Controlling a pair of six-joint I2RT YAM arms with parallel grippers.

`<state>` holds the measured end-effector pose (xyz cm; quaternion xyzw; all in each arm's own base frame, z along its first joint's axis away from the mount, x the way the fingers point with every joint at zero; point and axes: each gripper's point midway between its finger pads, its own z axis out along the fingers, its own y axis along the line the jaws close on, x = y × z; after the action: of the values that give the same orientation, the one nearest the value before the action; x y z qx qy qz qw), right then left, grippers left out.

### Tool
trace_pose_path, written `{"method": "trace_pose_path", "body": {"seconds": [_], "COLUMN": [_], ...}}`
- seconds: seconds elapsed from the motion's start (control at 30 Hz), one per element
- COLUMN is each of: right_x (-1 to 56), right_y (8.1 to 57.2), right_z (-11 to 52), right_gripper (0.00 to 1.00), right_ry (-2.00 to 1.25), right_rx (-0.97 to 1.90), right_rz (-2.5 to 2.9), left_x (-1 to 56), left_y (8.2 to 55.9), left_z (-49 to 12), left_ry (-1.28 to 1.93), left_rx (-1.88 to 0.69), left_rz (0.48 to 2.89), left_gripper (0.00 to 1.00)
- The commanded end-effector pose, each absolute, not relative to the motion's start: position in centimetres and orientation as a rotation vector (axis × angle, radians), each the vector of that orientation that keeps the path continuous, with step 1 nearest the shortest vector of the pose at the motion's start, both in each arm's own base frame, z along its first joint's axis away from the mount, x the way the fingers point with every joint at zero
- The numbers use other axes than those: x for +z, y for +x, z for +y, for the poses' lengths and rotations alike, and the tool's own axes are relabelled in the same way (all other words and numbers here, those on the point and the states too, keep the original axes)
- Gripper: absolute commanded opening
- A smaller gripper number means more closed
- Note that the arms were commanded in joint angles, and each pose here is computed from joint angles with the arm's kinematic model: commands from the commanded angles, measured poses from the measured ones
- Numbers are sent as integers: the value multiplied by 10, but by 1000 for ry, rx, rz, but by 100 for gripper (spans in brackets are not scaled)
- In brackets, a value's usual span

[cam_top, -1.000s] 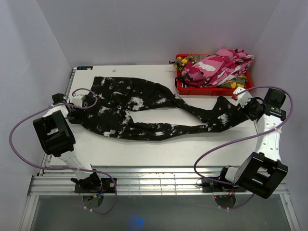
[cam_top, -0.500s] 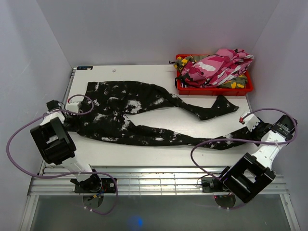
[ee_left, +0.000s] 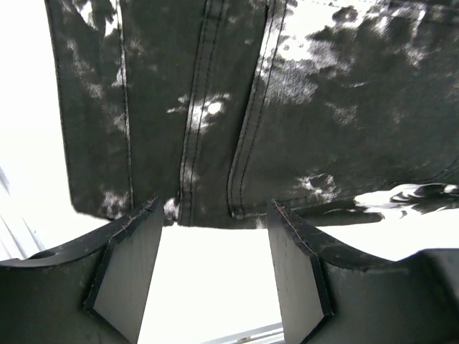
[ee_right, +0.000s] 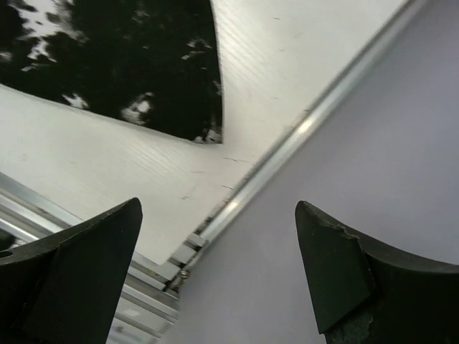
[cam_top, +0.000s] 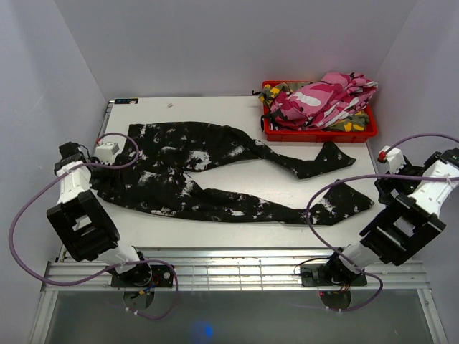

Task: Fold and stack the trousers
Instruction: Flatten the trousers out

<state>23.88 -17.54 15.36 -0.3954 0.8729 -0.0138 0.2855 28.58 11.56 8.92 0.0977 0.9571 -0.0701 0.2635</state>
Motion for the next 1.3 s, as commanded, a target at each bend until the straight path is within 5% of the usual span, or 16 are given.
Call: {"method": "trace_pose_path", "body": {"seconds": [0.0, 0.47, 1.03, 1.13, 1.23, 1.27], "right_x": [139, 85, 43, 39, 40, 42], "right_y": [229, 345, 346, 343, 339, 335], "right_z": [-144, -116, -64, -54, -50, -49], "right_gripper": [92, 90, 77, 71, 53, 39], "right_ry": [-977, -878, -1159, -1199, -1247, -1262], "right_rx": [270, 139, 329, 372, 400, 419], "right_rz": [2453, 2574, 2580, 2585, 2584, 2586], "left_x": [98, 86, 69, 67, 65, 64], "left_y": [297, 315, 322, 322, 322, 323], "left_z": [107, 97, 100, 101, 102, 103], "left_ry": [284, 230, 199, 196, 193, 191], "left_rx": [-280, -395, -419, -421, -416, -415], "left_rz": [2548, 2553, 2570, 2573, 2582, 2583], "left_gripper": [70, 69, 69, 69, 68, 68]}}
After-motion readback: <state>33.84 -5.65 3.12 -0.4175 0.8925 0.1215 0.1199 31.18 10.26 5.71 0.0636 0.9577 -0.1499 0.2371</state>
